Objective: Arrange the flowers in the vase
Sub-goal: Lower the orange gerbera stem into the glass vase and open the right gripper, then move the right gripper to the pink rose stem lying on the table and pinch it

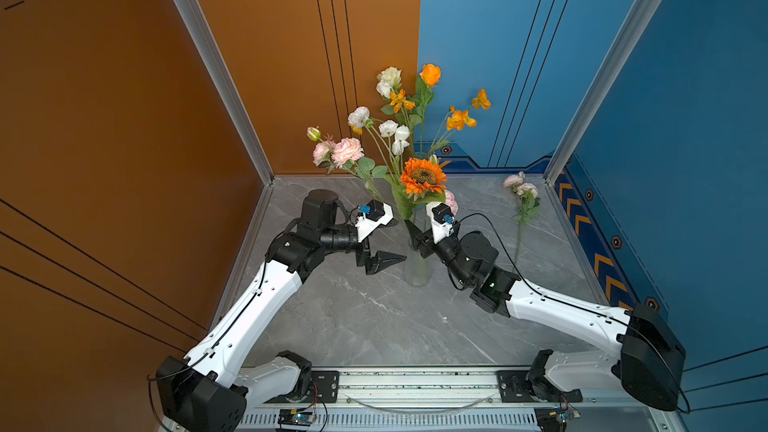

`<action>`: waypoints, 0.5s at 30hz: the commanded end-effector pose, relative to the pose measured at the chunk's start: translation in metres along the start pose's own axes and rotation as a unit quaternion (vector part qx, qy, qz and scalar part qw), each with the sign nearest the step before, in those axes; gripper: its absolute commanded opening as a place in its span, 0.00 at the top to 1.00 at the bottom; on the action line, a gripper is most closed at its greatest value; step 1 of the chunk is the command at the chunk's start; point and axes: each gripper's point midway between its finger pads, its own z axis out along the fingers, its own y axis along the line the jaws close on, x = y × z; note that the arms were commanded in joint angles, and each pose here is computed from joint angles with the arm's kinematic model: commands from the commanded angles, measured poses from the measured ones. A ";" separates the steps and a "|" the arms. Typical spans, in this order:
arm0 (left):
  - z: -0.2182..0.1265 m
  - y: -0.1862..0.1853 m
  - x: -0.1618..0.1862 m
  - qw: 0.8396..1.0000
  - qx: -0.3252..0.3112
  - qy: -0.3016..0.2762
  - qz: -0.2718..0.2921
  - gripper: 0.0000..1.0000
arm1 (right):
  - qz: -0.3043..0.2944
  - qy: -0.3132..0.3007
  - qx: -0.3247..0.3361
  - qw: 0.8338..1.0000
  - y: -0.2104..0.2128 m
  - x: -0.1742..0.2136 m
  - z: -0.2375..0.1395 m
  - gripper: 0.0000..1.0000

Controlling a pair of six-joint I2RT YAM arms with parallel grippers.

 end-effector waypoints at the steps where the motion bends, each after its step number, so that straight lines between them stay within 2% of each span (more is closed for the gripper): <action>1: -0.001 -0.005 -0.008 1.000 0.009 -0.006 0.005 0.02 | 0.003 0.000 0.009 1.000 -0.005 -0.016 -0.007 0.20; 7: -0.003 -0.006 -0.009 1.000 0.006 -0.007 0.012 0.02 | -0.004 0.022 -0.018 1.000 0.000 -0.026 -0.026 0.10; 15: -0.005 -0.007 -0.012 1.000 0.002 -0.009 0.022 0.02 | 0.004 0.060 -0.063 0.996 0.005 -0.035 -0.059 0.05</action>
